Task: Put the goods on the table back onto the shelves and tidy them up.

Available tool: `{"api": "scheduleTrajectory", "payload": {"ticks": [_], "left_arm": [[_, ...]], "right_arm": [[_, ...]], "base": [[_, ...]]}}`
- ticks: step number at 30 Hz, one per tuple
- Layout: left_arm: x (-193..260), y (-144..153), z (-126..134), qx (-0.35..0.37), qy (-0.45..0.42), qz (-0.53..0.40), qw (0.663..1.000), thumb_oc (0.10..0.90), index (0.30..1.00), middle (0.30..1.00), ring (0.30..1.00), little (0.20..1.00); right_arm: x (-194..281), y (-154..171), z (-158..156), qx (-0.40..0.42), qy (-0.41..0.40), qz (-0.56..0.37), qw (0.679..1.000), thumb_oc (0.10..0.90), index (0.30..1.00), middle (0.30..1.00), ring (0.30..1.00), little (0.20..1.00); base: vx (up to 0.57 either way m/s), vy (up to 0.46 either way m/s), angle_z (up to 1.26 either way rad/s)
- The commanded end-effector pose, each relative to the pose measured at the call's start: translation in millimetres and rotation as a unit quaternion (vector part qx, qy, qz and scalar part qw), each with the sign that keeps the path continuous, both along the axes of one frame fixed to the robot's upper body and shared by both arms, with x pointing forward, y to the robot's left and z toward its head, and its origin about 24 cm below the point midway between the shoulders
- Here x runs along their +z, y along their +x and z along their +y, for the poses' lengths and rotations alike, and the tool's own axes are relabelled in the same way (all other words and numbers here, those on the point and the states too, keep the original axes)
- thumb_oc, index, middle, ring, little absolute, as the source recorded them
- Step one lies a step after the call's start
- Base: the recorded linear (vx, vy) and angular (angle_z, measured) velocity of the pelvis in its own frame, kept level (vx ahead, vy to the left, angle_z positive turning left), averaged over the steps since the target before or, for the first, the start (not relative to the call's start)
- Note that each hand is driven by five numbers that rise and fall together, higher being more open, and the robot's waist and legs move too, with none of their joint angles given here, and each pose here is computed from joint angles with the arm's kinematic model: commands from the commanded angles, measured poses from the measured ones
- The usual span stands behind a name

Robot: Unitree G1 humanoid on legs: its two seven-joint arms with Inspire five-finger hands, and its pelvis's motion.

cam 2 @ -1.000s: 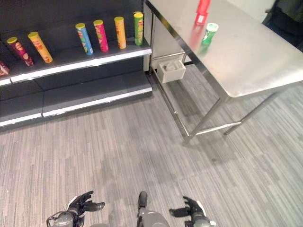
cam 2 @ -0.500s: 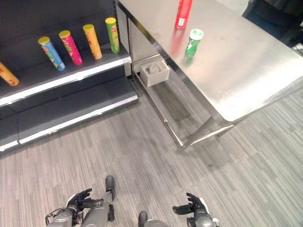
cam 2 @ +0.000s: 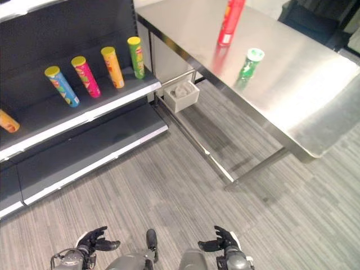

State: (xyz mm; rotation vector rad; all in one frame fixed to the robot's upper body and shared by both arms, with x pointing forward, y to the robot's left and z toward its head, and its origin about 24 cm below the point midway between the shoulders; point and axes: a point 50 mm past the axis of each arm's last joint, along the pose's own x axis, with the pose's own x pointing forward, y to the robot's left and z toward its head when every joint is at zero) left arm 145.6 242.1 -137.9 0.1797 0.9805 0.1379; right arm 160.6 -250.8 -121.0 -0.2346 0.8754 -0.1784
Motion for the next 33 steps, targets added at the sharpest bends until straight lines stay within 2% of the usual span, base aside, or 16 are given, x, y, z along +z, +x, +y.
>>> {"api": "scheduleTrajectory", "payload": {"ticks": [1,6,13,18,22,26,33], "left_arm": [[4.2,-1.2,7.6,0.007,0.010,-0.020,1.000,0.800,0.900,0.900,0.900,0.900],[7.8,10.1,6.8,0.003,0.014,-0.034,0.999,0.800,0.900,0.900,0.900,0.900],[10.5,21.3,-6.8,-0.024,0.001,-0.050,0.998,0.800,0.900,0.900,0.900,0.900],[14.3,33.8,-15.4,-0.031,-0.004,-0.068,0.997,0.800,0.900,0.900,0.900,0.900],[4.3,14.5,-14.1,-0.025,-0.004,-0.035,0.999,0.800,0.900,0.900,0.900,0.900],[-2.4,-2.6,-6.4,-0.012,0.002,-0.003,1.000,0.800,0.900,0.900,0.900,0.900],[-5.2,-12.2,-2.2,-0.011,0.004,0.012,1.000,0.800,0.900,0.900,0.900,0.900]], "right_arm": [[19.3,21.6,-15.5,0.012,-0.031,-0.050,0.998,0.800,0.900,0.900,0.900,0.900],[22.8,26.4,-17.5,0.014,-0.039,-0.056,0.998,0.800,0.900,0.900,0.900,0.900],[4.9,-16.3,-41.4,-0.016,-0.060,0.026,0.998,0.800,0.900,0.900,0.900,0.900],[6.4,-16.6,-53.1,-0.027,-0.086,0.041,0.995,0.800,0.900,0.900,0.900,0.900],[1.5,-23.7,-48.5,-0.008,-0.091,0.058,0.994,0.800,0.900,0.900,0.900,0.900],[-9.2,-33.3,-35.0,0.005,-0.076,0.087,0.993,0.800,0.900,0.900,0.900,0.900],[-19.3,-50.1,-28.1,0.000,-0.061,0.124,0.990,0.800,0.900,0.900,0.900,0.900]], "base": [[0.16,-0.006,0.15],[0.43,-0.144,0.23],[0.51,-0.466,0.57],[0.19,-0.204,-0.11],[0.05,0.109,-0.95],[0.00,0.074,0.04],[-0.02,0.076,0.12]]}}
